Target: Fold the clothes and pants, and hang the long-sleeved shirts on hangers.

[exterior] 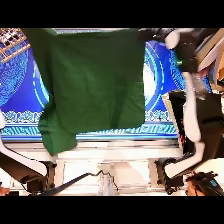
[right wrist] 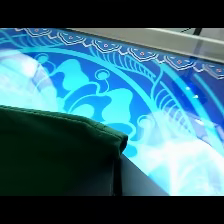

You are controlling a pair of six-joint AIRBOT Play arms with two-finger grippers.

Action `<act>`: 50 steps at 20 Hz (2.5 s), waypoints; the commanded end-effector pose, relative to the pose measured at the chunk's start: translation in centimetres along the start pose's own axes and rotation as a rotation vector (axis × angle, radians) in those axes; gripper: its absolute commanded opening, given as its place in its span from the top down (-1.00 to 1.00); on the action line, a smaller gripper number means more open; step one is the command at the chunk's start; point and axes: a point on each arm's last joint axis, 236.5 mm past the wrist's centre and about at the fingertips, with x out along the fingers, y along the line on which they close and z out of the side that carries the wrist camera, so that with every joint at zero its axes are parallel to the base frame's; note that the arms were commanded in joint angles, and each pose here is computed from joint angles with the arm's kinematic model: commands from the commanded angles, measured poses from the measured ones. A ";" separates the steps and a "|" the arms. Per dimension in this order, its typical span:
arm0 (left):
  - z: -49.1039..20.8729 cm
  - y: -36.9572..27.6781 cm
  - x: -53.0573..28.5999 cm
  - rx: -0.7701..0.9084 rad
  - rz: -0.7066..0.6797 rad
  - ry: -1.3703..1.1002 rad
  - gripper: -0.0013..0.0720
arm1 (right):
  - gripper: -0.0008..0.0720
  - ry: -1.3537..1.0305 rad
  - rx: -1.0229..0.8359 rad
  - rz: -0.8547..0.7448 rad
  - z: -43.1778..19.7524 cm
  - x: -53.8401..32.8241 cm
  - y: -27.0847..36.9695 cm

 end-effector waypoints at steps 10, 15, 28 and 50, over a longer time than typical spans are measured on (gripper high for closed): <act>-22.5 13.9 -20.4 -0.431 0.557 0.978 -0.38 | -0.31 0.774 0.425 0.281 -20.8 -2.5 -2.4; -32.3 6.4 -29.5 -0.534 0.509 1.026 -0.57 | -0.24 0.981 0.624 0.511 -27.6 -10.0 1.5; -38.3 4.8 -34.4 -0.517 0.570 1.024 -0.64 | -0.11 1.060 0.566 0.499 -37.2 -12.6 2.5; -30.0 5.1 -36.3 -0.502 0.614 0.899 -0.36 | 0.94 0.737 0.293 0.445 -24.0 -15.1 4.9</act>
